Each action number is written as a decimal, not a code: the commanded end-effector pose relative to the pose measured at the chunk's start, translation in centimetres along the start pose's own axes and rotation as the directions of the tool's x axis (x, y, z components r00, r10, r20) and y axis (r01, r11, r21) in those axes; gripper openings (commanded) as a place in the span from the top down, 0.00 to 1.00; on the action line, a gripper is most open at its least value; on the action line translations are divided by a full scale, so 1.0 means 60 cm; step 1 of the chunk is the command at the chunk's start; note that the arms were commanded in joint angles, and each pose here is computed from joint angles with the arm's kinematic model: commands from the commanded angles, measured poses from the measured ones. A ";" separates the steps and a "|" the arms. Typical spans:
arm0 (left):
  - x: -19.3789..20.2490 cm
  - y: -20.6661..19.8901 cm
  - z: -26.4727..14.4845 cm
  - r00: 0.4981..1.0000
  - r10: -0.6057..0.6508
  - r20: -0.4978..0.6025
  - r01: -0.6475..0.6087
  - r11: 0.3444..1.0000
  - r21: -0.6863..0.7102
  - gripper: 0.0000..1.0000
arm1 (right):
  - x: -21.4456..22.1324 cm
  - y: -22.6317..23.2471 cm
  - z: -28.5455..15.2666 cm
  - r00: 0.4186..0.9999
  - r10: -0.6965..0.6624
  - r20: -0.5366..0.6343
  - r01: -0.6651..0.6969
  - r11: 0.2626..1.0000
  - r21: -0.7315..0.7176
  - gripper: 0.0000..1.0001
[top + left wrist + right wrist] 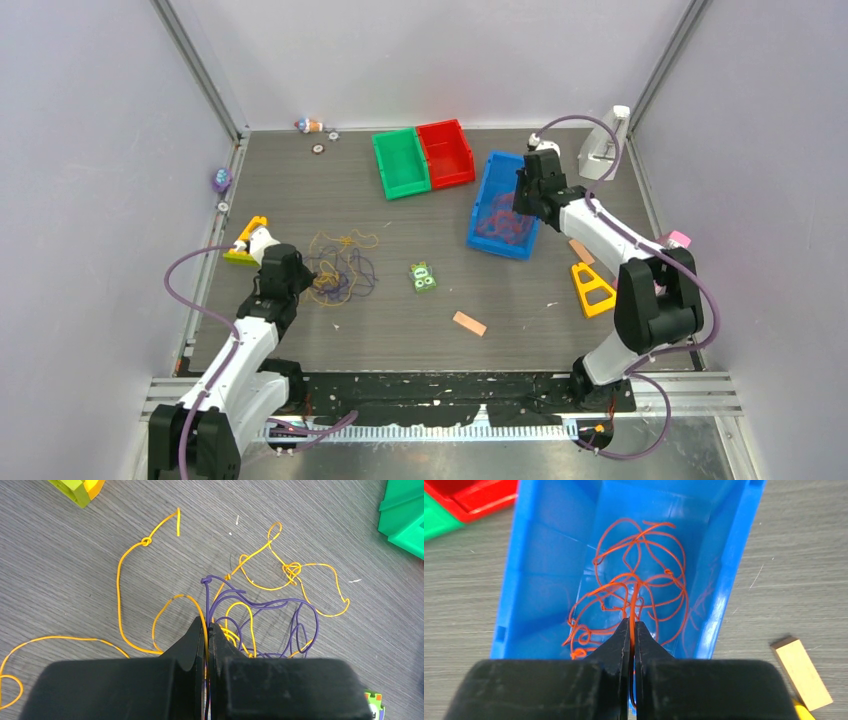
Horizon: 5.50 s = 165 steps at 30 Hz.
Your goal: Untangle the cables
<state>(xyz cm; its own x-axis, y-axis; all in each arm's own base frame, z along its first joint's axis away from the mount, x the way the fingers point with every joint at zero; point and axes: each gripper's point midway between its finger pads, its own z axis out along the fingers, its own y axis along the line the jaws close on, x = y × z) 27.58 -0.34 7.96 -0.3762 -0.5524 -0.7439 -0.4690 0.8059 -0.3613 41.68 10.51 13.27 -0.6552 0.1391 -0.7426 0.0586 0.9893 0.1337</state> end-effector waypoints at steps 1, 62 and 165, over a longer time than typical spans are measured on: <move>-0.033 -0.023 -0.002 0.998 -0.011 0.055 0.008 0.999 0.043 1.00 | 0.002 0.011 0.025 0.999 0.030 0.011 -0.030 0.999 -0.027 0.92; 0.066 -0.269 -0.084 0.908 0.417 0.032 -0.309 0.617 0.723 1.00 | 0.196 0.425 -0.137 0.904 -0.236 0.356 0.426 0.540 -0.726 0.00; -0.121 -0.318 -0.369 0.803 0.587 0.104 -0.441 0.468 0.766 1.00 | 0.101 0.286 -0.226 0.791 0.043 0.610 0.390 0.733 -0.557 0.07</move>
<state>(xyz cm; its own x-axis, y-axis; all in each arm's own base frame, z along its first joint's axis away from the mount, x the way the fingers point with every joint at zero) 22.65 -14.07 28.16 -0.6064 0.0334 -0.7945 0.4016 0.8752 -0.2698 29.85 25.37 17.24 -0.1303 0.1360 -0.9821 -0.4818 0.8570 0.1826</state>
